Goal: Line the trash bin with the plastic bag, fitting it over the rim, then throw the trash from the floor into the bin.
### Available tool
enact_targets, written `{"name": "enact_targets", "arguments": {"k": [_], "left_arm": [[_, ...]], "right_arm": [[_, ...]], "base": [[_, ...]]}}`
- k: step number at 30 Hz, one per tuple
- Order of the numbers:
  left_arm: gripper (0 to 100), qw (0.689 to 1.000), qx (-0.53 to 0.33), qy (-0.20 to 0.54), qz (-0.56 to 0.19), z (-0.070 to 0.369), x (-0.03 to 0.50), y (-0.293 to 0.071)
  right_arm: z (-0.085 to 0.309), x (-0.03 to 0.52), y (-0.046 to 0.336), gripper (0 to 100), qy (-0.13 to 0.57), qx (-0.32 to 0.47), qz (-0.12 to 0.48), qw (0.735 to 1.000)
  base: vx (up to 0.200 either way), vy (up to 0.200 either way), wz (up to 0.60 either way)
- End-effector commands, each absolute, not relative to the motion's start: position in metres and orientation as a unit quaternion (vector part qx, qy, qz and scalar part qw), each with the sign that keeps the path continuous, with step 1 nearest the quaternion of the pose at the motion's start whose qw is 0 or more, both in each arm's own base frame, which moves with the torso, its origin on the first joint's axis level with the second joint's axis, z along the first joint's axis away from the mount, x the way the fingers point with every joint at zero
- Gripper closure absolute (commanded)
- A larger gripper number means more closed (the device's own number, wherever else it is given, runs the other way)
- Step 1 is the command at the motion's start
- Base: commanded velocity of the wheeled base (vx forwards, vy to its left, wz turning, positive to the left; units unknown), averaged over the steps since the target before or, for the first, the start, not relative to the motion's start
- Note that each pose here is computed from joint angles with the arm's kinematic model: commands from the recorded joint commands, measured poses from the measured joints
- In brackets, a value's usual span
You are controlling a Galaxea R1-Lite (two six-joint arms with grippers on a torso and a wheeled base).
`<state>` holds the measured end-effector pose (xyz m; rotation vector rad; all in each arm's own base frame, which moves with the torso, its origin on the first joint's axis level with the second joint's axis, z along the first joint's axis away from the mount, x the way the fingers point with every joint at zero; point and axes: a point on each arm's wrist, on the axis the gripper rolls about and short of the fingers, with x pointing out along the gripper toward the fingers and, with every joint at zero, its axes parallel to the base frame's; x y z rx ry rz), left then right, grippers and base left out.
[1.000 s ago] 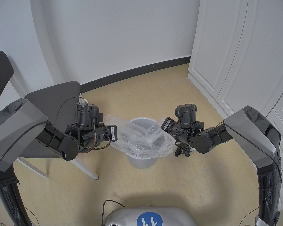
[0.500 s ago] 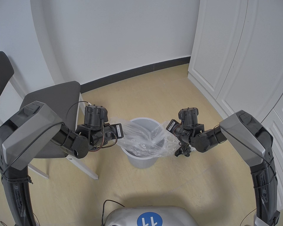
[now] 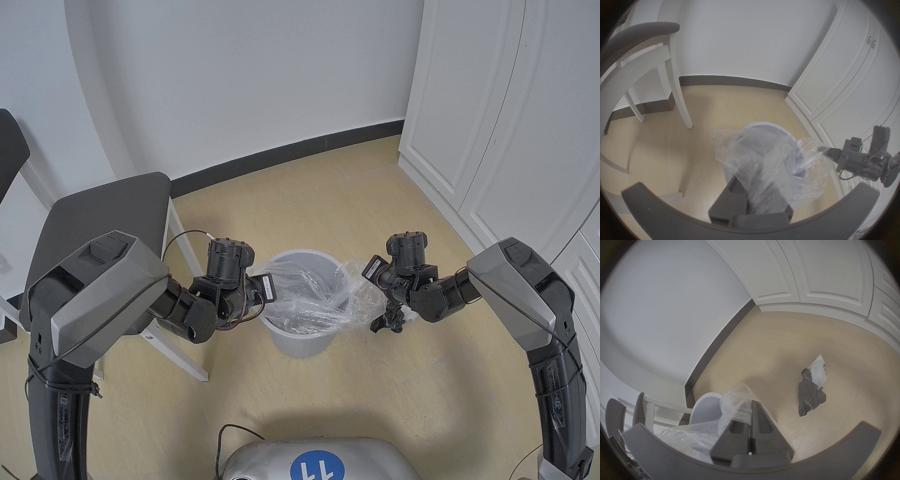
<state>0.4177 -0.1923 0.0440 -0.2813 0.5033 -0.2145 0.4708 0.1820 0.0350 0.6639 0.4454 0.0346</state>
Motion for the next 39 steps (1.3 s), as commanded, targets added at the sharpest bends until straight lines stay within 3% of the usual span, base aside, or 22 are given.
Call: {"name": "enact_targets", "arguments": {"k": [1, 7, 15, 22, 39], "left_arm": [[100, 0.950, -0.131, 0.269, -0.087, 0.027, 0.428, -0.190], [100, 0.948, -0.126, 0.285, -0.064, 0.017, 0.439, -0.176], [100, 0.947, -0.123, 0.294, -0.048, 0.043, 0.439, -0.159], [100, 0.936, -0.046, 0.347, -0.039, 0.065, 0.420, -0.124], [100, 0.919, -0.004, 0.388, -0.067, 0.048, 0.398, -0.134]], "right_arm": [[0.036, 0.472, 0.178, 100, 0.214, 0.324, 0.013, 0.921], [0.043, 0.476, 0.164, 100, 0.202, 0.317, 0.000, 0.927], [0.053, 0.478, 0.145, 100, 0.188, 0.277, -0.019, 0.942], [0.047, 0.471, 0.135, 100, 0.204, 0.216, -0.028, 0.954], [0.034, 0.443, 0.128, 100, 0.254, 0.116, -0.022, 0.960]], "base": [[0.000, 0.000, 0.00], [0.000, 0.000, 0.00], [0.000, 0.000, 0.00], [0.000, 0.000, 0.00], [0.000, 0.000, 0.00]]}}
